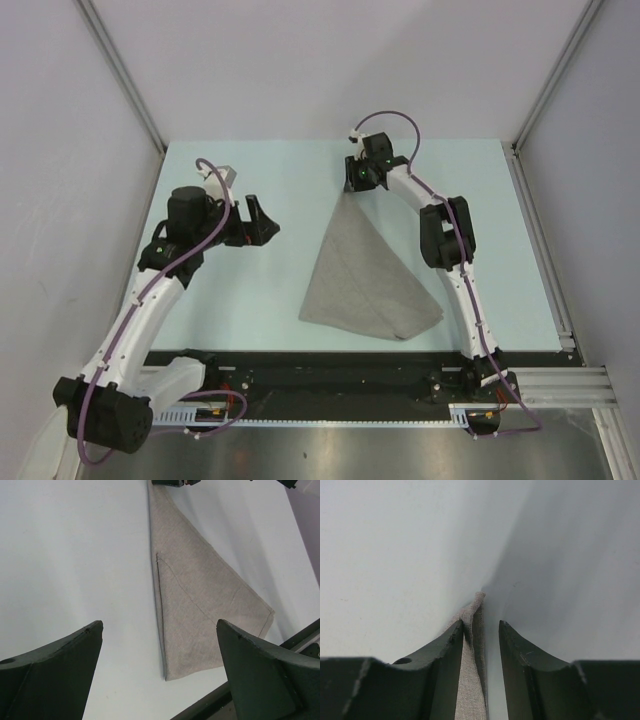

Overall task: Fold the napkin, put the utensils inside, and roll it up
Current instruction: Fold the napkin

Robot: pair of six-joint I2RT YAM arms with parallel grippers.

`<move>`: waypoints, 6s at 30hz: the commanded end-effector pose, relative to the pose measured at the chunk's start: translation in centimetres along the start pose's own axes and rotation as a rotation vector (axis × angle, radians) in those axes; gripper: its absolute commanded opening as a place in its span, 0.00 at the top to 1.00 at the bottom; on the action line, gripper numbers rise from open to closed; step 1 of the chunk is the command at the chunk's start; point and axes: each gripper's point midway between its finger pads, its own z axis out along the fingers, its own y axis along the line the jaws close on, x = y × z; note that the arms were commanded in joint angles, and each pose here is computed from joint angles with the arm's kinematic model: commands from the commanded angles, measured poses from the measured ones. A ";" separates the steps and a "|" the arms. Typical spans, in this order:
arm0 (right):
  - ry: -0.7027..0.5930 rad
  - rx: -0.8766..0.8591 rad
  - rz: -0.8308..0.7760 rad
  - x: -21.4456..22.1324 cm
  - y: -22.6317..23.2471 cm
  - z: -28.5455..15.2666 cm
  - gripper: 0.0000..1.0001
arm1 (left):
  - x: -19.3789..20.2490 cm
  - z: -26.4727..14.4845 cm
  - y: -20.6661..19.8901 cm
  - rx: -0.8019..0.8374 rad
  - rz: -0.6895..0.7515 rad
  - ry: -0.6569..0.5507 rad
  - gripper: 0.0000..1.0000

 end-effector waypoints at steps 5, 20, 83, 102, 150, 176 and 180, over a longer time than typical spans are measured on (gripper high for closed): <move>0.038 -0.026 -0.045 1.7 1.7 1.8 0.64 | -0.5 1.0 1.2 -0.012 0.042 -0.031 0.00; -0.021 -0.012 0.002 0.4 2.2 1.8 1.00 | 0.9 1.5 3.0 -0.065 0.038 0.003 0.00; -0.001 -0.179 -0.017 20.2 24.5 -17.8 1.00 | 1.4 1.4 3.3 -0.011 -0.034 0.013 0.00; 0.078 -0.241 -0.133 22.9 26.6 -19.8 0.57 | 1.6 1.6 3.6 -0.015 -0.040 0.020 0.00; -0.094 0.121 0.519 22.1 3.1 -30.5 0.20 | 16.0 18.3 -2.9 0.306 -0.292 0.363 0.67; -0.001 0.129 0.521 22.6 4.5 -25.6 0.23 | 12.6 10.0 8.7 -0.172 -0.555 -0.135 1.00; -0.013 0.073 0.537 21.9 5.3 -24.3 0.25 | 13.1 9.1 9.0 -0.198 -0.535 -0.131 1.00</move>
